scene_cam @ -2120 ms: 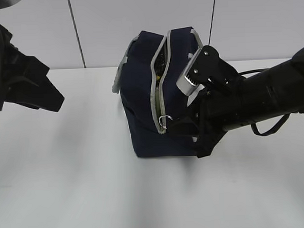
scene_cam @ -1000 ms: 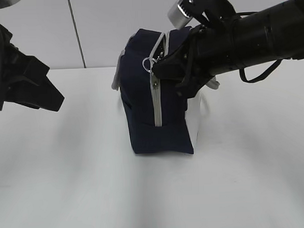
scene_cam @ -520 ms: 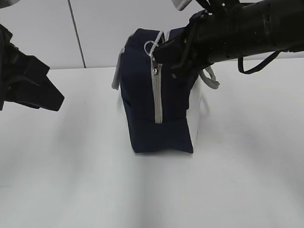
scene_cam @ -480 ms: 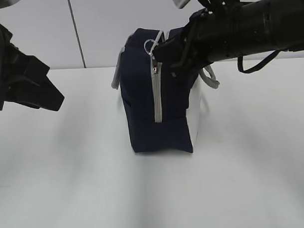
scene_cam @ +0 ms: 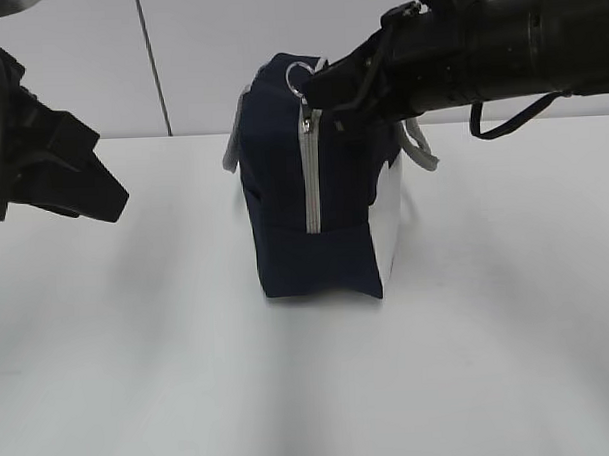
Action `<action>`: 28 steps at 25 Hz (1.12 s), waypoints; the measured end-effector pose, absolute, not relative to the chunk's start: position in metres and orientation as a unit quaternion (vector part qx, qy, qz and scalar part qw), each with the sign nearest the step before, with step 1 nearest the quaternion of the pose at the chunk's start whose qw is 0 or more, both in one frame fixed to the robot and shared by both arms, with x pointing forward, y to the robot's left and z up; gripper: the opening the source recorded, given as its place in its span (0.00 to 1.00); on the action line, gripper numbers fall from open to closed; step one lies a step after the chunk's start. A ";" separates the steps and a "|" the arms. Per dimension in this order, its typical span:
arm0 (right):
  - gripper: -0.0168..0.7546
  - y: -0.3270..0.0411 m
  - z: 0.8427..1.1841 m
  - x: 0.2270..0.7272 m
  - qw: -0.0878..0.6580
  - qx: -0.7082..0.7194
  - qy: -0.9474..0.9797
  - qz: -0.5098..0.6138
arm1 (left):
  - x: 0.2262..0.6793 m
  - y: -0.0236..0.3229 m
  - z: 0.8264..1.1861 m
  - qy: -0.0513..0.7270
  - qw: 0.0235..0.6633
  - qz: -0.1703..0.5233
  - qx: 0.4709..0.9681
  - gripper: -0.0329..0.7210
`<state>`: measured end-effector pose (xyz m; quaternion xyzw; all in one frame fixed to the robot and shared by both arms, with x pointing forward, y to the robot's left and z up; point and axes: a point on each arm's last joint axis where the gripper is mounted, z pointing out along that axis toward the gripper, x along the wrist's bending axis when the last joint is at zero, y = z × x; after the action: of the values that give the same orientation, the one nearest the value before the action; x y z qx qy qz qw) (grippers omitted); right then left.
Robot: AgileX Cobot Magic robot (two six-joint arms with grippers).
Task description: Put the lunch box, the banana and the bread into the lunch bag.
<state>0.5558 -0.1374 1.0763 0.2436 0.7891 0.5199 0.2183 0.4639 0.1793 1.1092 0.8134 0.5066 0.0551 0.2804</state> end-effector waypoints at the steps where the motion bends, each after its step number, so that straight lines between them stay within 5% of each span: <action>1: 0.02 -0.137 1.076 0.556 0.218 0.245 0.788 0.521 | 0.464 0.179 1.109 0.507 0.280 0.055 0.813 0.45; 9: 0.02 -0.137 1.078 0.557 0.218 0.253 0.782 0.527 | 0.466 0.179 1.110 0.504 0.288 0.063 0.812 0.45; 19: 0.02 -0.137 1.078 0.557 0.218 0.253 0.782 0.527 | 0.482 0.160 1.088 0.374 0.364 0.098 0.847 0.46; 28: 0.02 -0.137 1.078 0.557 0.218 0.253 0.782 0.527 | 0.507 0.141 1.069 0.348 0.429 0.097 0.828 0.53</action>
<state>0.5569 -0.1375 1.0782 0.2532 0.7818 0.5266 0.2175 0.5070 0.1409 1.0694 0.8278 0.3480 0.0972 0.4292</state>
